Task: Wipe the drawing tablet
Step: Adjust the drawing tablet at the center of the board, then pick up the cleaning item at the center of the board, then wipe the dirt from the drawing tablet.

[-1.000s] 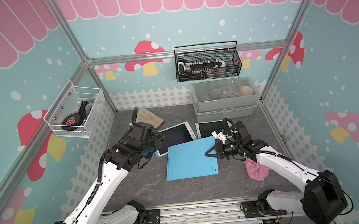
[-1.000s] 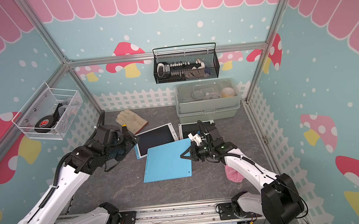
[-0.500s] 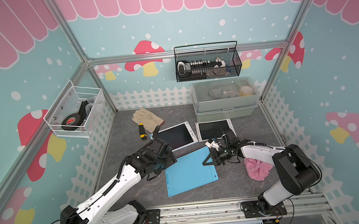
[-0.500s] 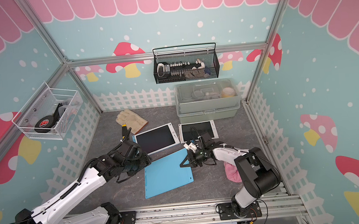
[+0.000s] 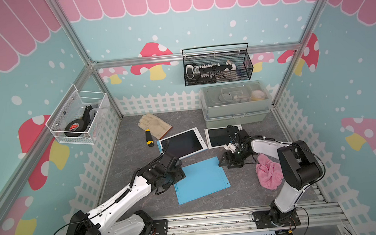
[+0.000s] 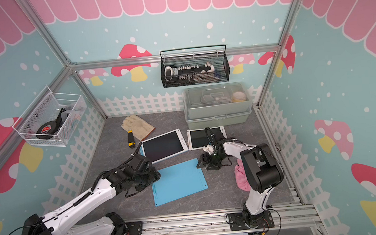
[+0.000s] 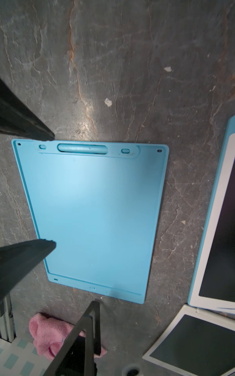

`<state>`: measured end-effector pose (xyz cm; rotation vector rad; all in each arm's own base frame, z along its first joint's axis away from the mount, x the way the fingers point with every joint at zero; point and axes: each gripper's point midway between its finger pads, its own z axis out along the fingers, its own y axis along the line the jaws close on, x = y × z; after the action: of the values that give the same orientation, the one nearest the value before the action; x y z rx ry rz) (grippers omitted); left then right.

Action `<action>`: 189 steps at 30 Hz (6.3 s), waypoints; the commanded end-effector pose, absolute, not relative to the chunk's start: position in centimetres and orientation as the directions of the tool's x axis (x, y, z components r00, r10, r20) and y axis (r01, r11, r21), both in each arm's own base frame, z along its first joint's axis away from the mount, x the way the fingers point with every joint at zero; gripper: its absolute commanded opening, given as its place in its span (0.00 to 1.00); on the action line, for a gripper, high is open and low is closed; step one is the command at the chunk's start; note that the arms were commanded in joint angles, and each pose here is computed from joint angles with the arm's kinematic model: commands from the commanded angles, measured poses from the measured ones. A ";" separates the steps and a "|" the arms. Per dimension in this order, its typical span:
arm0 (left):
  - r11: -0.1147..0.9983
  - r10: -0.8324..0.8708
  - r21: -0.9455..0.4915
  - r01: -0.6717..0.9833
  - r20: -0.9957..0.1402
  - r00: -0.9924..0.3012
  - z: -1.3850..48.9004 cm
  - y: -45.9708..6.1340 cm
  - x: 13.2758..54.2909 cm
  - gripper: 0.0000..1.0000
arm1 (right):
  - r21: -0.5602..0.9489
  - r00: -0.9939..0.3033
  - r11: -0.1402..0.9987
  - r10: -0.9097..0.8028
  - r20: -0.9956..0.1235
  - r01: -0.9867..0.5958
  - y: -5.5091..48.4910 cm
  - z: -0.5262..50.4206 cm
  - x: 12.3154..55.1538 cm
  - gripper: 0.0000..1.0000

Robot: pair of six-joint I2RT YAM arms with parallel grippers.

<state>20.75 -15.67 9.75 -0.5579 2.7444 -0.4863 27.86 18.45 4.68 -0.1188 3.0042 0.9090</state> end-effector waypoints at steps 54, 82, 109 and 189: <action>0.853 -0.521 0.028 -0.522 -0.041 -0.853 -1.8 -11.2 16.0 0.33 | 0.310 -0.904 0.927 -0.066 -0.422 -0.212 33.4 4.8 27.5 0.00; 0.823 -0.567 0.011 -0.568 -0.054 -0.822 -2.1 -11.6 16.5 0.22 | 0.177 -0.954 0.975 -0.081 -0.289 -0.136 24.9 4.0 29.0 0.00; 0.816 -0.578 -0.037 -0.576 -0.044 -0.815 -2.0 -12.3 16.8 0.21 | 0.094 -0.933 0.954 -0.253 -0.254 -0.284 22.7 5.0 21.6 0.00; 0.872 -0.479 -0.180 -0.455 -0.123 -0.869 -0.6 -11.5 18.2 0.11 | 0.535 -0.975 0.831 -0.038 -0.217 -0.152 35.9 4.6 30.6 0.00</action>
<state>21.66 -14.44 1.76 -0.6448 2.7702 -0.3988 30.09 38.73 3.55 -0.1511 2.8256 0.9504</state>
